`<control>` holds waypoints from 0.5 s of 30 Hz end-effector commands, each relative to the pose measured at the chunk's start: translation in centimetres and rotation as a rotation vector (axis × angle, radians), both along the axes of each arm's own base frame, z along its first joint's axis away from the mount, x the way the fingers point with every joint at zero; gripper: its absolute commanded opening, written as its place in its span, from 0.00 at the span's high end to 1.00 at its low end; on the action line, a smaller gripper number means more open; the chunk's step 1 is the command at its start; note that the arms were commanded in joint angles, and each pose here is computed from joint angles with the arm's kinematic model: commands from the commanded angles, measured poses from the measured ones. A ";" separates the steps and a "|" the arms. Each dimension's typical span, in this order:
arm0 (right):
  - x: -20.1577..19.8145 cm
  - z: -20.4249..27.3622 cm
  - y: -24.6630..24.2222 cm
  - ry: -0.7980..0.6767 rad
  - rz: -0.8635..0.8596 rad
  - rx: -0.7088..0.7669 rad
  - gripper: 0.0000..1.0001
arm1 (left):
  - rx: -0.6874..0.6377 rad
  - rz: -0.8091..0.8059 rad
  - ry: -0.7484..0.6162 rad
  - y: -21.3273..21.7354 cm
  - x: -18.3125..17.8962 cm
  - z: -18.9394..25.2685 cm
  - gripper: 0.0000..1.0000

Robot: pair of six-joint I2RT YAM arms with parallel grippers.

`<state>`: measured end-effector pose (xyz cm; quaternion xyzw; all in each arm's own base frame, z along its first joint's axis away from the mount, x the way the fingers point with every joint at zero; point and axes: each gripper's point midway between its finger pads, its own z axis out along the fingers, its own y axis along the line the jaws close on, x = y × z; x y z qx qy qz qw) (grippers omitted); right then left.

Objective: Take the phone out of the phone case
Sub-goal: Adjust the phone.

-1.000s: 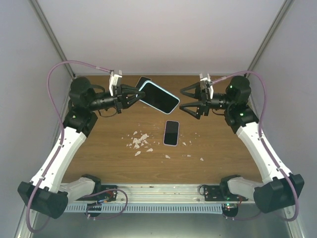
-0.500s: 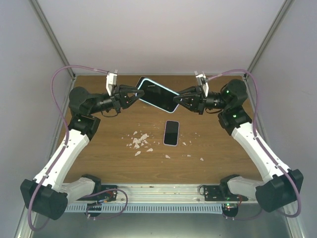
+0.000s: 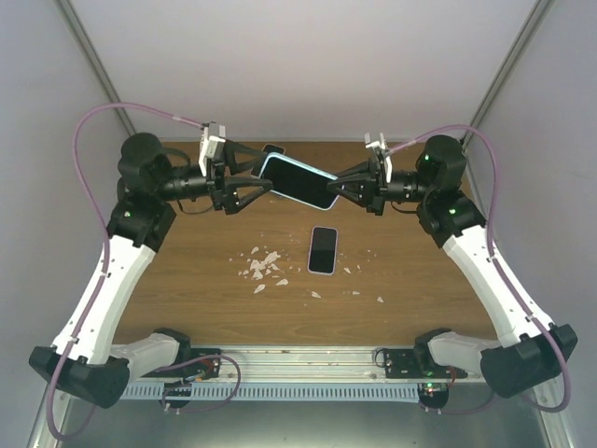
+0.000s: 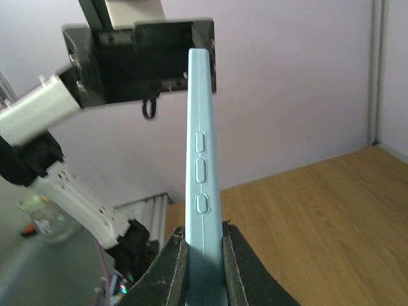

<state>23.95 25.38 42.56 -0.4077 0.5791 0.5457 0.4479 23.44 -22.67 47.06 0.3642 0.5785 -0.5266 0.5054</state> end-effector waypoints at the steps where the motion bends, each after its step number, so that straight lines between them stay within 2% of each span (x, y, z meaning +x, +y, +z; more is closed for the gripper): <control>1: -0.8 -0.8 -0.7 -0.174 -0.020 -0.111 0.99 | 0.195 -0.071 -0.098 0.2 -0.8 -2.8 0.13; 7: -0.8 -2.8 -1.3 -0.259 -0.026 -0.253 0.99 | 0.367 -0.030 -0.267 0.8 0.0 -3.3 0.12; 11: -0.7 -4.3 -1.7 -0.297 -0.023 -0.336 0.99 | 0.467 -0.039 -0.266 0.9 0.7 -5.0 0.15; 15: -0.6 -6.4 -2.0 -0.276 -0.010 -0.416 1.00 | 0.547 -0.089 -0.241 0.0 0.6 -7.4 0.20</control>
